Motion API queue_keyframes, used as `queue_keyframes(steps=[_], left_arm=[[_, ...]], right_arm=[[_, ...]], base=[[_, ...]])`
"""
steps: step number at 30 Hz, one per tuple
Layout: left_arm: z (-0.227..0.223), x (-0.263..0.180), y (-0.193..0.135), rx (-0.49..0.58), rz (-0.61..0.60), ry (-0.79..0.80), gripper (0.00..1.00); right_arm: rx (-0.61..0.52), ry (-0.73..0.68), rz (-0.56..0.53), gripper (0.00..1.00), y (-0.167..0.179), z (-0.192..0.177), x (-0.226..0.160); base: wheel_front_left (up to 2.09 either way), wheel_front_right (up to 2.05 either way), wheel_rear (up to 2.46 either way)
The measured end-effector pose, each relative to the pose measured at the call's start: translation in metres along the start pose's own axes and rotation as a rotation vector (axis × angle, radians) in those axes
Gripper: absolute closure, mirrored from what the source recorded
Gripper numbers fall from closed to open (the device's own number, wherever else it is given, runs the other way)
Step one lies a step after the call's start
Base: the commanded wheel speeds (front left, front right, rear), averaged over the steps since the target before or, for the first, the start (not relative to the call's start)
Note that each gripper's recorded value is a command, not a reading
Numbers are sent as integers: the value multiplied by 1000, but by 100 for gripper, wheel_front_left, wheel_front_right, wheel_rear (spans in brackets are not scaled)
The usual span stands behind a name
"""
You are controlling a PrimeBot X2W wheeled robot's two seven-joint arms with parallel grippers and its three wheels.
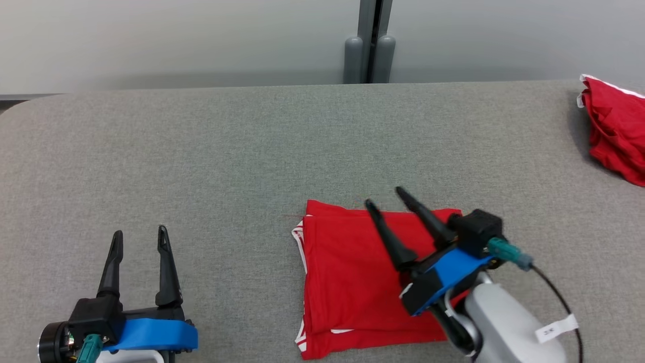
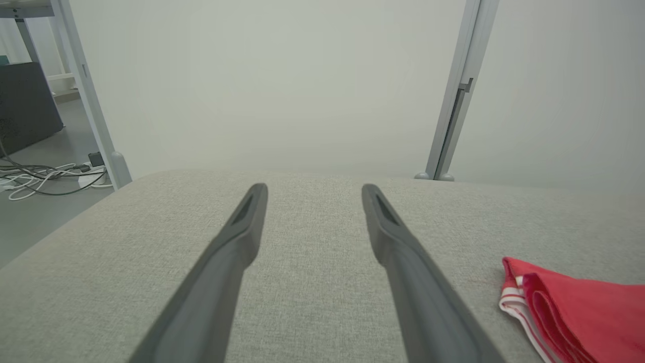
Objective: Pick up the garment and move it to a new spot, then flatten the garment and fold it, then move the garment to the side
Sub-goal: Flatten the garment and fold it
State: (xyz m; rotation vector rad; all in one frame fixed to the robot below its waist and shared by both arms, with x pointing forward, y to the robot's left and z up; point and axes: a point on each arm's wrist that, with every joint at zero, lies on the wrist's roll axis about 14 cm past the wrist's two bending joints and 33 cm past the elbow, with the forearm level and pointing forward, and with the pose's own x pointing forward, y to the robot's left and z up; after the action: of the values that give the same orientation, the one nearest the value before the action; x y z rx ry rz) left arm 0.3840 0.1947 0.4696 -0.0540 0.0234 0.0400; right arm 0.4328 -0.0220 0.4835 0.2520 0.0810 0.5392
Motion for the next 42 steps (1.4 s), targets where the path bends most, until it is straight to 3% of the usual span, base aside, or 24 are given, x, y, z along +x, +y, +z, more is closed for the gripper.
queue_keyframes(steps=[8,15,29,42], left_arm=[[7,5,-11,1,-36,-22,0],[10,4,-28,22,-93,-31,0],[16,-16,-28,42,-105,-45,0],[13,-31,-19,53,-96,-36,0]], right_arm=[[-132,-159,-214,0,-79,59,-46],[-176,-205,-356,0,-107,72,-96],[-148,-187,-471,0,-101,49,-151],[-127,-137,-481,0,-94,28,-158]], base=[[0,0,0],[0,0,0],[0,0,0],[0,0,0]])
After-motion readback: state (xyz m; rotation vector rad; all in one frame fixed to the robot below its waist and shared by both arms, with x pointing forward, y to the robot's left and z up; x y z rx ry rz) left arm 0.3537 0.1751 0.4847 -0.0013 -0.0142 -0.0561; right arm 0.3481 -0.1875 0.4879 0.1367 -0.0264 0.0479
